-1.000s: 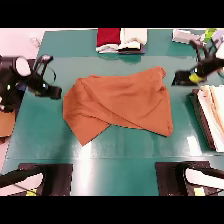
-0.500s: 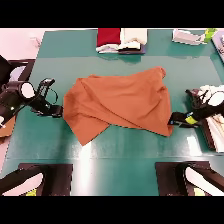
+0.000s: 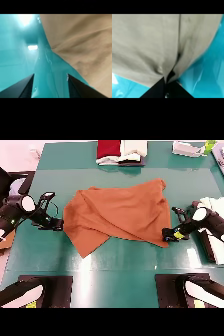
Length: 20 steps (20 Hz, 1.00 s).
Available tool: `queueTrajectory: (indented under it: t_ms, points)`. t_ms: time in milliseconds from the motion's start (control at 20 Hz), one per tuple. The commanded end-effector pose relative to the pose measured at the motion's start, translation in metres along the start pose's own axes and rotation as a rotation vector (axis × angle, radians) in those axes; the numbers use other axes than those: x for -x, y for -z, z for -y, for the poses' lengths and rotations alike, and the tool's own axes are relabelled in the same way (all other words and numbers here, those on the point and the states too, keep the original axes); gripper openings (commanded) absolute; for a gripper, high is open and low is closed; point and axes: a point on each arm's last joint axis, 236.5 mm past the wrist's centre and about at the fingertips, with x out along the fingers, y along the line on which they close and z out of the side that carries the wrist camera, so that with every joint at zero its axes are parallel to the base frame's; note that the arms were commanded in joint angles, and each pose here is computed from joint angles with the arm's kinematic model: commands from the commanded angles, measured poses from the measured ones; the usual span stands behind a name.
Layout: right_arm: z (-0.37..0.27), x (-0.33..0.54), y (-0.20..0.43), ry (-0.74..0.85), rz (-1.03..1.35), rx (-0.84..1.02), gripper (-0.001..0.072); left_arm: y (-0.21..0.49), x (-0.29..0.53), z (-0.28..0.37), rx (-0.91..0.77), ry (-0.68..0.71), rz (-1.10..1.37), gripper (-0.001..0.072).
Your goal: Fold the shirts.
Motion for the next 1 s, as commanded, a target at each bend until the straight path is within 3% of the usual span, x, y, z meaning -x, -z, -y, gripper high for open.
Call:
queueTrajectory:
  t_ms: [0,550,600,650,750,950]
  points:
    - [-0.005,0.012,-0.009,0.029,0.039,0.05,0.0017,0.002,-0.003,0.002,0.002,0.012,-0.004,0.0512]
    - [-0.005,0.006,0.0,0.023,-0.016,0.041,0.0017,-0.019,-0.06,0.031,0.121,0.153,0.019,0.0506]
    - [-0.005,0.007,-0.002,0.023,-0.007,0.042,0.0017,-0.017,-0.06,0.031,0.12,0.154,0.012,0.0481]
    - [-0.006,0.009,-0.005,0.022,0.014,0.045,0.0017,-0.015,-0.059,0.032,0.119,0.156,0.002,0.0374]
    - [-0.009,0.018,-0.012,0.018,0.073,0.054,0.0017,-0.018,-0.054,0.033,0.112,0.158,0.0,0.0023]
    - [-0.026,0.069,-0.033,0.0,0.259,0.102,0.0017,-0.066,0.022,0.038,0.047,0.16,0.197,0.0024]
